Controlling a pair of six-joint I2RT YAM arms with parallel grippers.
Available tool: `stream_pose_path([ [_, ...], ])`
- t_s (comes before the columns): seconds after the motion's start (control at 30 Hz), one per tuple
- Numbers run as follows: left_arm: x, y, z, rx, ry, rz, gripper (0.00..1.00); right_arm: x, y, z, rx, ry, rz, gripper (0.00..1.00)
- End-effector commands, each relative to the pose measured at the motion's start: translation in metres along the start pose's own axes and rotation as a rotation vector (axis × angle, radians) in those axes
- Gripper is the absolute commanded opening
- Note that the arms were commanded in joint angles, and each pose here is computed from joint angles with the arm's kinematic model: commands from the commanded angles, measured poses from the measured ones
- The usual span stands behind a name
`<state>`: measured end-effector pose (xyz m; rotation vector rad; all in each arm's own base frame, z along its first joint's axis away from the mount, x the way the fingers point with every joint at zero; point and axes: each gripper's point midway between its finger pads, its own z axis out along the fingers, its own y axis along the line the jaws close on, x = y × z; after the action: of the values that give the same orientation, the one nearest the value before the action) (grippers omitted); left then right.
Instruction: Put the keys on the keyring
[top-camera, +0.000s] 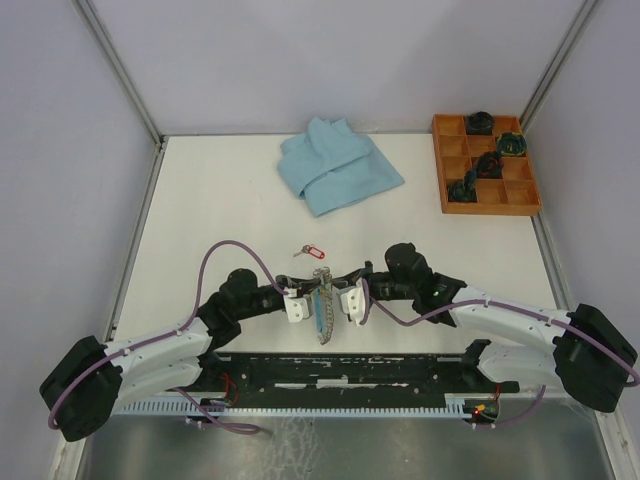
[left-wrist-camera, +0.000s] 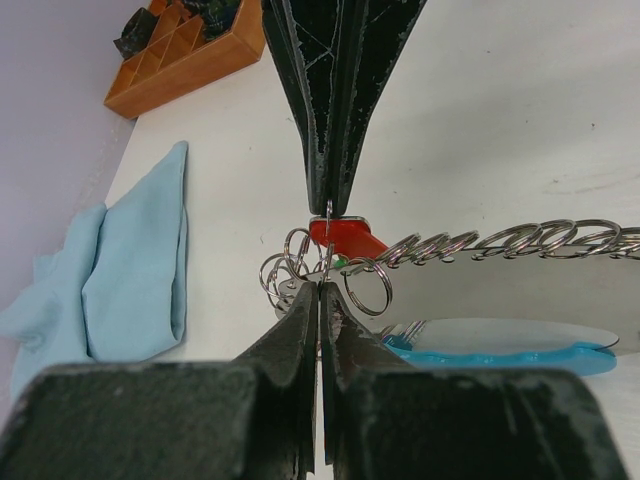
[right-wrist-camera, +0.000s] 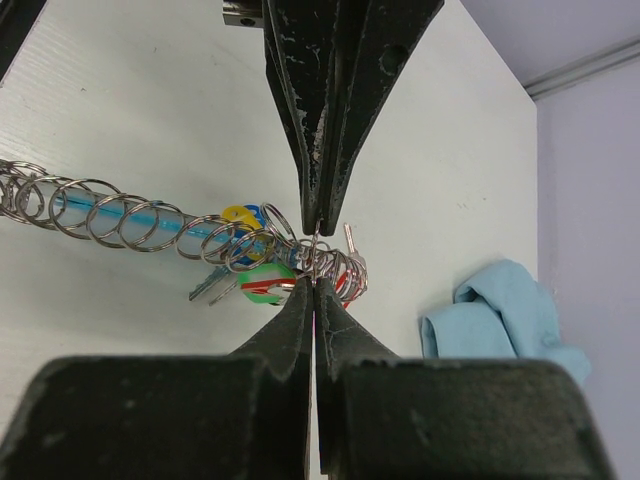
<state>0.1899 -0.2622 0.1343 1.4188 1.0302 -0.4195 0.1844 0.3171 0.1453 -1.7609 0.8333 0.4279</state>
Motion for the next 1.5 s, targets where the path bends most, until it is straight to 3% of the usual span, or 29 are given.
stream_pose_path([
  [0.0,-0.0219,0.0191,0.0022,-0.058,-0.074,0.065,0.03,-0.0117,-0.0082,-0.0009,0.031,-0.04,-0.012,0.01],
  [1.47,-0.0267,0.0176,0.0025,-0.046,-0.095,0.062,0.03,-0.0095,-0.0103,0.0076,0.034,-0.042,0.023,0.01],
])
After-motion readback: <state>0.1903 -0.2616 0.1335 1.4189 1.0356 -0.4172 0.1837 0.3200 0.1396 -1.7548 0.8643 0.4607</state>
